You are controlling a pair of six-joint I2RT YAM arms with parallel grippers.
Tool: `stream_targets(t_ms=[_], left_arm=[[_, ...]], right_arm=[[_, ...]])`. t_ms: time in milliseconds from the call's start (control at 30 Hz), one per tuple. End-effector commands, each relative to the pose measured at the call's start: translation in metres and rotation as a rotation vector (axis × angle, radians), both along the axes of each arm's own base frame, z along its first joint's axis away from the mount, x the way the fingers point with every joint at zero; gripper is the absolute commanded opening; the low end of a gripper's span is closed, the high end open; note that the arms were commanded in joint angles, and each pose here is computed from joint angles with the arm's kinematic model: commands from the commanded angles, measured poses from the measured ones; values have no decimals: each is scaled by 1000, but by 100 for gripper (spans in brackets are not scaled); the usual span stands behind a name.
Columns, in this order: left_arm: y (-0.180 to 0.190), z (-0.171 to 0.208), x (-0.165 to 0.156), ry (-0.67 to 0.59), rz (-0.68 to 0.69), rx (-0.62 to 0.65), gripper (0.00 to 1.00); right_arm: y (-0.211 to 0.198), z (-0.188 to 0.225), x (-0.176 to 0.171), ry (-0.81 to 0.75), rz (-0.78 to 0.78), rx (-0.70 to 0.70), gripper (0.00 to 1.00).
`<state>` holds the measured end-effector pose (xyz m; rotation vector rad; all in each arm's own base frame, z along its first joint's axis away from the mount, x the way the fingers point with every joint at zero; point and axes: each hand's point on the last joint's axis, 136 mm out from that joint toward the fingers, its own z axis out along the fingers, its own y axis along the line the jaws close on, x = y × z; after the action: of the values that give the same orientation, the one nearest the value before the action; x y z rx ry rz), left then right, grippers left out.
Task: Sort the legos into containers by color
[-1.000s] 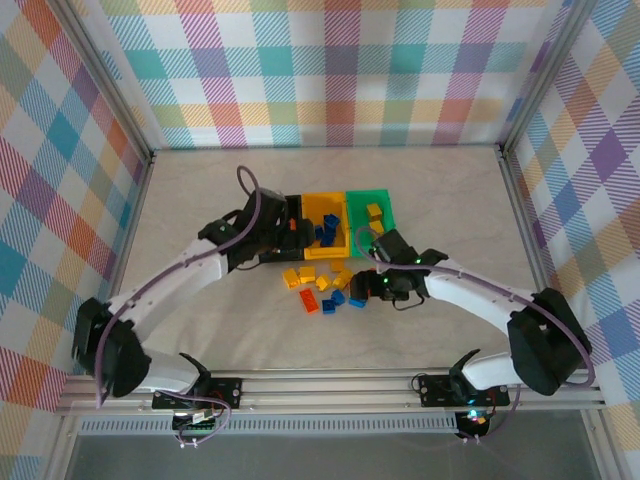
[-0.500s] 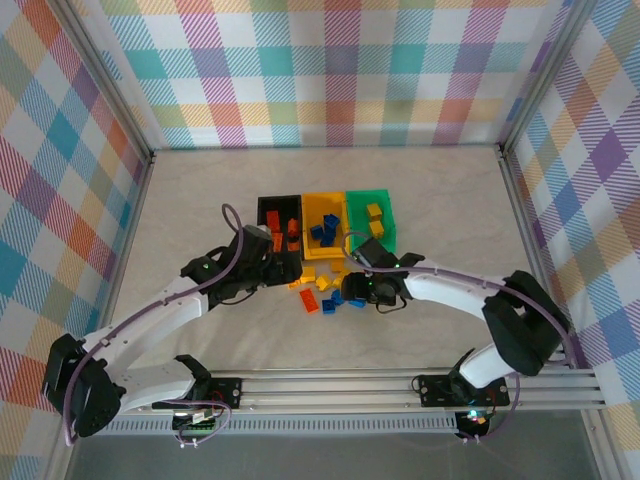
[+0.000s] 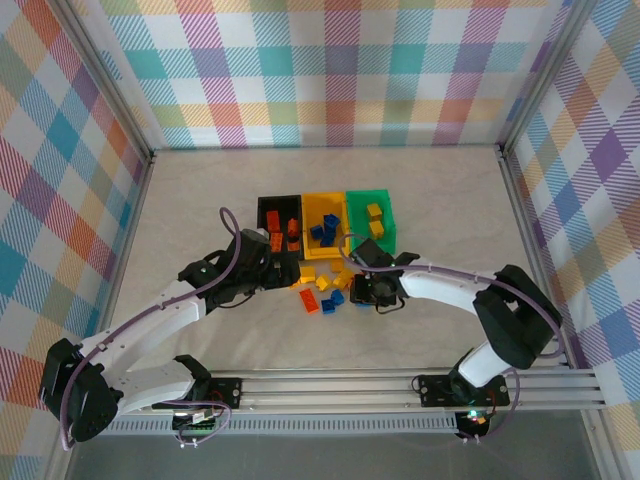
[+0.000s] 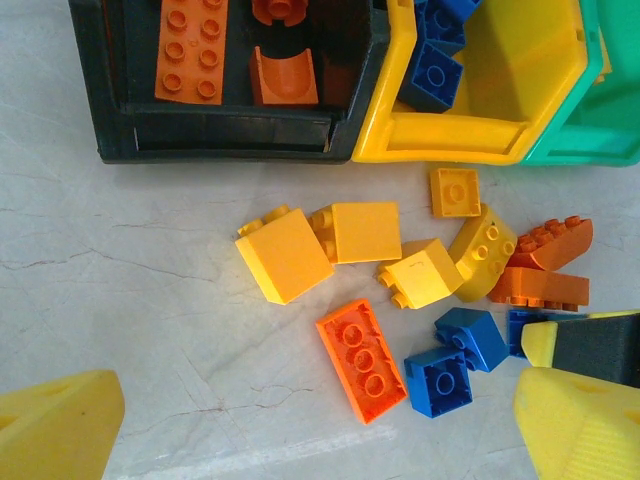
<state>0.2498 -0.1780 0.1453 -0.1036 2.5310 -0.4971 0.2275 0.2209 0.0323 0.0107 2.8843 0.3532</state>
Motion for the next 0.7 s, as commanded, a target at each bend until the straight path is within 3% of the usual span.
stream_targets(t_ms=[0,133,300,500,667], left_arm=[[3,-3,-6,11,-8,4,100],[4,-8,-11,28,-14,8,100],[1,-18,-14,57,-29,0,100],[-6,-26,-21,83,-62,6,100],[-12,-37,-27,117,-94,21,100]], right_arm=[[-2,26,-5,-49,73,31,35],[17,76,8,-141,181,105,35],[49,107,70,-218,190,134,36],[79,94,139,-216,171,78,38],[79,87,170,-220,114,34,42]])
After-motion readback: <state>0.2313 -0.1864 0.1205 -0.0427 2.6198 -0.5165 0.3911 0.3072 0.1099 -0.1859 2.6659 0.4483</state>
